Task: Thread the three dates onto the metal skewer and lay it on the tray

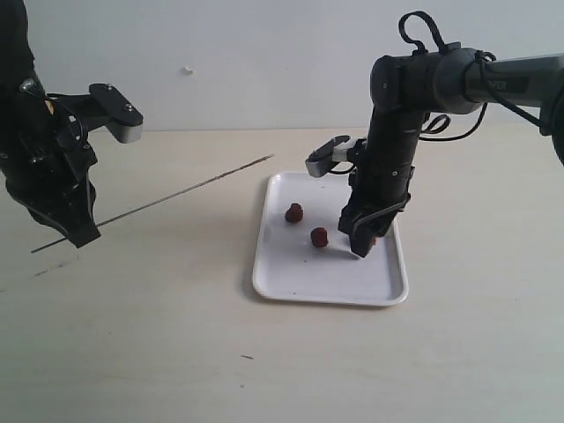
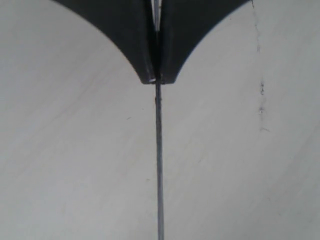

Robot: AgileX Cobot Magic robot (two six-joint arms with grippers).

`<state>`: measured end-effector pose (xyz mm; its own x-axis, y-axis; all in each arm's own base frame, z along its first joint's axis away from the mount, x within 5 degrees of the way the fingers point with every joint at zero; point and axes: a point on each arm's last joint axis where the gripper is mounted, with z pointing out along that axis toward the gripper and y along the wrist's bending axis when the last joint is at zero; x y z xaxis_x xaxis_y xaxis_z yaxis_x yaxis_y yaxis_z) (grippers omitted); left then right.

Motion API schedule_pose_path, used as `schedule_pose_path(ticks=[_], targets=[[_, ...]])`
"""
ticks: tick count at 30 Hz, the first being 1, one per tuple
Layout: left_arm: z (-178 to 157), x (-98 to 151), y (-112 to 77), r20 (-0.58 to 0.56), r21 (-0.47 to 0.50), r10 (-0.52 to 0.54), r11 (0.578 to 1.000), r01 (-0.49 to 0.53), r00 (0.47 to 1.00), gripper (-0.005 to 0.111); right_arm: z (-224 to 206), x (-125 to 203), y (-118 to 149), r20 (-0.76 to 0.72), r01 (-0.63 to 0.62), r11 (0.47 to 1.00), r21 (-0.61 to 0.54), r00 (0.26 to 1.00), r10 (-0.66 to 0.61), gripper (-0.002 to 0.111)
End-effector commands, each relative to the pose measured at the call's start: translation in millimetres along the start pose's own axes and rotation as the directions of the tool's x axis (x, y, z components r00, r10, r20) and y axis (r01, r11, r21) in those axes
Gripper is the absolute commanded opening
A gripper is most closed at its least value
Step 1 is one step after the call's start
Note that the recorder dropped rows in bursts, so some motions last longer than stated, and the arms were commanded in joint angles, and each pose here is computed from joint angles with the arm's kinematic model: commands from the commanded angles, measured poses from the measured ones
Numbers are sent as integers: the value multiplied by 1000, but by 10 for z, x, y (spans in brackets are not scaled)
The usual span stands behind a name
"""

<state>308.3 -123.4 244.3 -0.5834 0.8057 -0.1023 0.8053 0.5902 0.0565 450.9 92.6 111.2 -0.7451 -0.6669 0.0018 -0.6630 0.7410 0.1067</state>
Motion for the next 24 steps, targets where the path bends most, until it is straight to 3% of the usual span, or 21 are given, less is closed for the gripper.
schedule_pose_path(ticks=[1,24], targets=[[2,-17,1,24,0,-27,1000,27,999,0,74,7,-4,-17,44,999,-2,999,-44,57],[1,-39,15,48,-14,-31,999,31,998,0,70,-55,64,46,-51,996,-79,997,54,40]])
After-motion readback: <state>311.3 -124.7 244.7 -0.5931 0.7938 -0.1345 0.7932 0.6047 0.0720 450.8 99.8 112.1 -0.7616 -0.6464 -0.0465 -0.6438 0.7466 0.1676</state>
